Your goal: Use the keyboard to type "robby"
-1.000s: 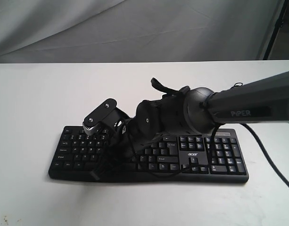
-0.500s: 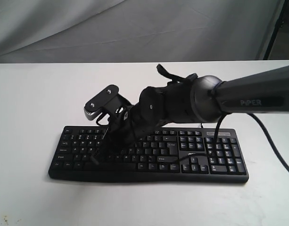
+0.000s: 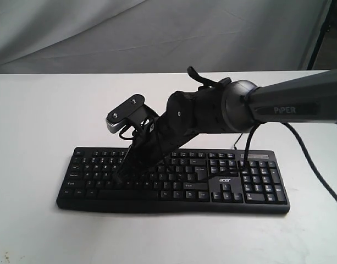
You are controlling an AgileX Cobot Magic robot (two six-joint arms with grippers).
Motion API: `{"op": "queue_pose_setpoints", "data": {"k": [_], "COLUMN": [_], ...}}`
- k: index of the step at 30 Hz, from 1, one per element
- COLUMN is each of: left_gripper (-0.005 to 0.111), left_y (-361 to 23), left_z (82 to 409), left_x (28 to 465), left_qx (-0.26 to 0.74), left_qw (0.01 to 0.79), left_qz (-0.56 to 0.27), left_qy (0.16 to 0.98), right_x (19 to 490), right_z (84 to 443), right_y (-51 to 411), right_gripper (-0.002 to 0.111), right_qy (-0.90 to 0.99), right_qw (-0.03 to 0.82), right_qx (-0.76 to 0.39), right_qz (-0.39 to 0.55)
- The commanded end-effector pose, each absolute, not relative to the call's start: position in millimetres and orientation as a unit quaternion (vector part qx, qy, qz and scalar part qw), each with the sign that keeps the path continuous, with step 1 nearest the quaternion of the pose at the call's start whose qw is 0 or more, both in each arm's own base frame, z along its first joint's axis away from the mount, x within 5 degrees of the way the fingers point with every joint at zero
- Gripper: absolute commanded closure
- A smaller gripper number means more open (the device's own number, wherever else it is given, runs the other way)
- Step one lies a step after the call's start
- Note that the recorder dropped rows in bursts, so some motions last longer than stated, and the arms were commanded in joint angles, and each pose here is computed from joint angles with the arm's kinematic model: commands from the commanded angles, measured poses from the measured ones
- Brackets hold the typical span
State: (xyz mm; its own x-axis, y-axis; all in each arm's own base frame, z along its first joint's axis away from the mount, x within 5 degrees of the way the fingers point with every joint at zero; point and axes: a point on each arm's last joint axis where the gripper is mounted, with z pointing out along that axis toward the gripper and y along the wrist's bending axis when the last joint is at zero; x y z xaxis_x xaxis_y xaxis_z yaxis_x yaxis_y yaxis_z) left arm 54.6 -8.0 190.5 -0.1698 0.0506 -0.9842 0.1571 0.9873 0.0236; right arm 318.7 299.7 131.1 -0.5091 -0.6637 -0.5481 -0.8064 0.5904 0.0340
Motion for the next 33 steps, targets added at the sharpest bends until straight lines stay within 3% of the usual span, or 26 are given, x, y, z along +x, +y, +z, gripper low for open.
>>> {"op": "queue_pose_setpoints", "data": {"k": [1, 33], "left_gripper": [0.107, 0.107], "left_y": [-8.3, -8.3], "left_z": [189.9, 189.9], "left_x": [54.5, 54.5], "left_qx": [0.071, 0.071], "left_qw": [0.643, 0.643], "left_qz": [-0.043, -0.043], "left_qy": [0.761, 0.761], "right_x": [319.8, 322.2], "right_z": [128.9, 116.7], "right_y": [301.0, 302.1], "right_gripper": [0.108, 0.108], "right_qy": [0.856, 0.86], "right_qw": [0.249, 0.25], "right_qx": [-0.431, -0.423], "right_qz": [0.142, 0.14]}}
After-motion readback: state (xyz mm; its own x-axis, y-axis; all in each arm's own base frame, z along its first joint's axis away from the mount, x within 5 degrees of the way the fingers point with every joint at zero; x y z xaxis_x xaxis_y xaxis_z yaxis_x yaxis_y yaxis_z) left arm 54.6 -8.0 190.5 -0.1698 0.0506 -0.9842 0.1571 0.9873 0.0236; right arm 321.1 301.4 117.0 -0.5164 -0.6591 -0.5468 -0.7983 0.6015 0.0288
